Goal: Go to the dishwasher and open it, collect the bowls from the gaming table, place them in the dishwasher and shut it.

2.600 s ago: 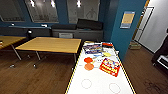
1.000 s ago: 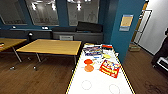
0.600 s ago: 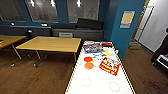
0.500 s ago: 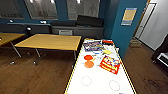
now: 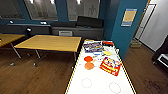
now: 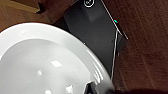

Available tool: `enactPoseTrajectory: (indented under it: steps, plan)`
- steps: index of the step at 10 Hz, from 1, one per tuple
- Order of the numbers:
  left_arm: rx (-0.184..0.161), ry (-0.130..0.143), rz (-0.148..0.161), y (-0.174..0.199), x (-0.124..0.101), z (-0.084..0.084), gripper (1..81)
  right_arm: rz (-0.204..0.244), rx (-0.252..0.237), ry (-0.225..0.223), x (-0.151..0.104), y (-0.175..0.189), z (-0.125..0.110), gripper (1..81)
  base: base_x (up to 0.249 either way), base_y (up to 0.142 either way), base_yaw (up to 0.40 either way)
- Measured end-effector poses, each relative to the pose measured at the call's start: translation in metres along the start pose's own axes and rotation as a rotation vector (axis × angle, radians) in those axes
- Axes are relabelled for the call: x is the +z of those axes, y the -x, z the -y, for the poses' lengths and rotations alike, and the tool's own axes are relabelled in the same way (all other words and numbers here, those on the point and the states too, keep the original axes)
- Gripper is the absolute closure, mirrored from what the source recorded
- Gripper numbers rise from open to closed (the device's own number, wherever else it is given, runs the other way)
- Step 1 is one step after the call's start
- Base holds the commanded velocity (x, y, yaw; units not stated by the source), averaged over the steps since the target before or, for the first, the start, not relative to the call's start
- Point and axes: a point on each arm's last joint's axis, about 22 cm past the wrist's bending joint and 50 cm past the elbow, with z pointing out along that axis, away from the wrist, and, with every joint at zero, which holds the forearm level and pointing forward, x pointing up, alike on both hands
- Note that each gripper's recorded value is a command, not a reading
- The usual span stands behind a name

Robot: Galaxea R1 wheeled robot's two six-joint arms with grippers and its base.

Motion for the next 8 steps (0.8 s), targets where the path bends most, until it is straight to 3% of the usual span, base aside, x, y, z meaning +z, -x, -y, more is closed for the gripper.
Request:
enactPoseTrajectory:
  steps: [2, 4, 5, 8]
  plan:
    - [0.012, -0.028, -0.04, -0.014, -0.002, 0.005, 81.1, -0.039, -0.02, -0.017, 0.0, -0.015, 0.007, 81.1, 0.0, 0.0, 0.0]
    - [0.021, -0.054, -0.045, -0.015, -0.001, 0.01, 81.1, -0.045, -0.025, -0.005, 0.001, -0.015, 0.001, 81.1, 0.0, 0.0, 0.0]
    - [0.038, -0.052, -0.045, -0.015, 0.001, 0.007, 81.1, -0.044, -0.025, -0.001, 0.004, -0.013, 0.001, 81.1, 0.0, 0.0, 0.0]
    - [0.048, -0.036, -0.042, -0.007, 0.005, -0.005, 81.1, -0.047, -0.035, 0.018, 0.014, -0.008, 0.0, 81.1, 0.0, 0.0, 0.0]
